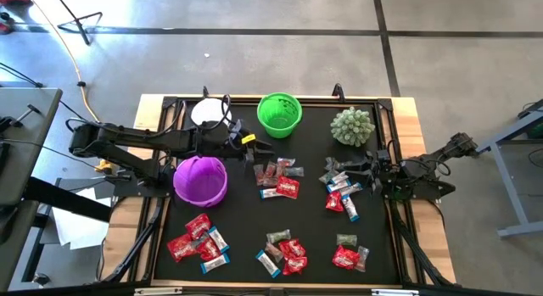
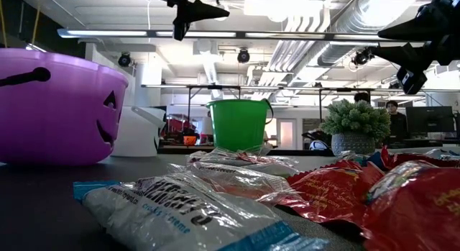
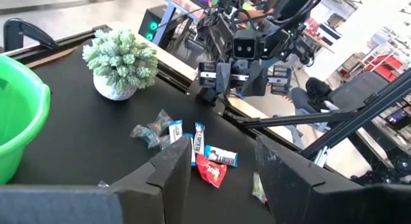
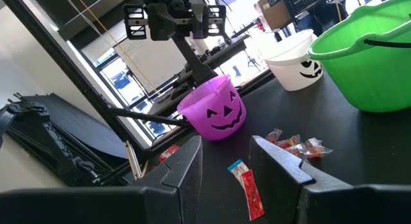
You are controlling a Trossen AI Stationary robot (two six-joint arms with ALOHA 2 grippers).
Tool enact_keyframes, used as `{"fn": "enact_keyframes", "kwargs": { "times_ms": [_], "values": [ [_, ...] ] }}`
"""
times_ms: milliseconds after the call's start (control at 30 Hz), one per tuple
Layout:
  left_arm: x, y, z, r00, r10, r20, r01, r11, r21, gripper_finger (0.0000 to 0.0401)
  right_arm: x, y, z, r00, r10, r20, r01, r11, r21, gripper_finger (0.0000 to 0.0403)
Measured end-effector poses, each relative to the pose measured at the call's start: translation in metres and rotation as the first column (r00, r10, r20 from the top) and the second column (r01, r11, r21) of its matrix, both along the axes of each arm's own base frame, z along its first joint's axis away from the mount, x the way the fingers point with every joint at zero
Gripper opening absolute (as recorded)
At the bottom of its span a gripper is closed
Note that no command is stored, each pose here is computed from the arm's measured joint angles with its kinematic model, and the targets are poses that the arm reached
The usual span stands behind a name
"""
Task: Sort candy
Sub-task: Put the red candy into the white bucket
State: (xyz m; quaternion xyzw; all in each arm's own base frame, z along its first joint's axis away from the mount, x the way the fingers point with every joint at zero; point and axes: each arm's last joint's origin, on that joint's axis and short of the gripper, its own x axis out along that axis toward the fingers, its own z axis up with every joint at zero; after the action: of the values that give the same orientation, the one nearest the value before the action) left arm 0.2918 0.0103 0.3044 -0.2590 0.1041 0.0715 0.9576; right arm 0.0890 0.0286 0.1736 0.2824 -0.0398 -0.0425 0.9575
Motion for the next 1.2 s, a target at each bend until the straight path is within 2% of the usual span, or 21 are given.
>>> {"fn": "enact_keyframes", "kwargs": {
  "times_ms": [167, 467, 600, 767, 867, 967, 1200],
  "values": [
    [0.000, 0.002, -0.001, 1.000, 0.004, -0.012, -0.005, 1.000, -0.021, 0.0165, 0.000, 0.000, 0.000, 1.000, 0.000, 0.000, 0.000, 1.000, 0.000, 0.0126],
    [-0.003, 0.008, -0.009, 0.996, -0.014, -0.088, 0.005, 0.995, -0.100, 0.0203, 0.000, 0.000, 0.000, 1.000, 0.000, 0.000, 0.000, 1.000, 0.000, 0.0126],
    [-0.006, 0.009, -0.016, 0.986, -0.011, -0.164, -0.016, 0.986, -0.163, 0.0204, 0.000, 0.000, 0.000, 1.000, 0.000, 0.000, 0.000, 1.000, 0.000, 0.0126],
    [-0.009, 0.007, -0.021, 0.974, -0.015, -0.226, -0.031, 0.980, -0.199, 0.0195, 0.000, 0.000, 0.000, 1.000, 0.000, 0.000, 0.000, 1.000, 0.000, 0.0126],
    [-0.006, 0.004, -0.015, 0.959, -0.028, -0.282, -0.037, 0.974, -0.222, 0.0191, 0.000, 0.000, 0.000, 1.000, 0.000, 0.000, 0.000, 1.000, 0.000, 0.0126],
    [0.004, 0.001, -0.006, 0.930, -0.042, -0.364, -0.032, 0.980, -0.196, 0.0189, 0.000, 0.000, 0.000, 1.000, 0.000, 0.000, 0.000, 1.000, 0.000, 0.0126],
    [0.041, -0.002, -0.003, 0.838, -0.071, -0.541, -0.016, 0.988, -0.154, 0.0188, 0.000, 0.000, 0.000, 1.000, 0.000, 0.000, 0.000, 1.000, 0.000, 0.0126]
  ]
}}
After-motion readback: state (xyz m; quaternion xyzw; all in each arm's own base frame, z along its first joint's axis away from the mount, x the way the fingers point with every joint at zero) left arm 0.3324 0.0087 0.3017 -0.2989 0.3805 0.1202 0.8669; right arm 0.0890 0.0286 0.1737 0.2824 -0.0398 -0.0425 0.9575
